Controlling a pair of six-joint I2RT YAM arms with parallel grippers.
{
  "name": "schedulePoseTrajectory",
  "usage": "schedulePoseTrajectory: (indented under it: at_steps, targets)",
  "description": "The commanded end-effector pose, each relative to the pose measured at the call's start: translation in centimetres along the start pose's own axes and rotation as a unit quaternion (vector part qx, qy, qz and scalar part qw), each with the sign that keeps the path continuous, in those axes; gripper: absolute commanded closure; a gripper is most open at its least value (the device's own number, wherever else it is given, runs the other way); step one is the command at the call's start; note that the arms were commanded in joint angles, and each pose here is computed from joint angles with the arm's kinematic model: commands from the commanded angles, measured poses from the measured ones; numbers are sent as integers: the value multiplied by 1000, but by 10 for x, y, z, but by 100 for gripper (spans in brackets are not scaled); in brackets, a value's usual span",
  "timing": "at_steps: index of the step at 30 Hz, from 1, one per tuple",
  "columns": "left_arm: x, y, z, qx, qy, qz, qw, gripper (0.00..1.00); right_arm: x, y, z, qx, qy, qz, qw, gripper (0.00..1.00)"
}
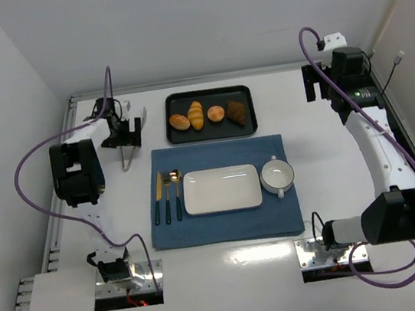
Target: Place the bread
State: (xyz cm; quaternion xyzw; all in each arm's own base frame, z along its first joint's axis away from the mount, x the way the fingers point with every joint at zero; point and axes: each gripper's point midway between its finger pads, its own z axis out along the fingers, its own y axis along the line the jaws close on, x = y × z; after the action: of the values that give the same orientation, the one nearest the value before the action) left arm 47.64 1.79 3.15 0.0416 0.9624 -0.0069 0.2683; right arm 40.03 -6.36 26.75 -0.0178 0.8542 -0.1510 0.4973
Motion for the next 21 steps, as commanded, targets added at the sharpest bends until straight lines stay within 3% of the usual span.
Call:
schedulePoseTrajectory:
  at_steps: [1, 9, 16, 17, 18, 20, 21]
  targets:
    - [-13, 2, 8, -8, -14, 6, 1000, 0, -5, -9, 7, 24, -13, -3, 1000, 0]
    - [-12, 6, 22, -17, -5, 1, 1000, 0, -4, -7, 7, 20, -18, -3, 1000, 0]
    - [-7, 4, 31, -12, 4, 0, 1000, 9, -2, -7, 5, 20, -18, -2, 1000, 0]
    - [-7, 4, 31, -12, 4, 0, 1000, 13, -2, -7, 5, 20, -18, -2, 1000, 0]
    - [-7, 4, 31, -12, 4, 5, 1000, 30, -2, -7, 5, 20, -18, -2, 1000, 0]
    - [-3, 4, 35, -11, 9, 5, 1000, 38, -5, -8, 2, 21, -24, 3, 999, 0]
    - [3, 4, 39, -10, 20, 4, 1000, 54, -5, -8, 2, 21, -24, 3, 999, 0]
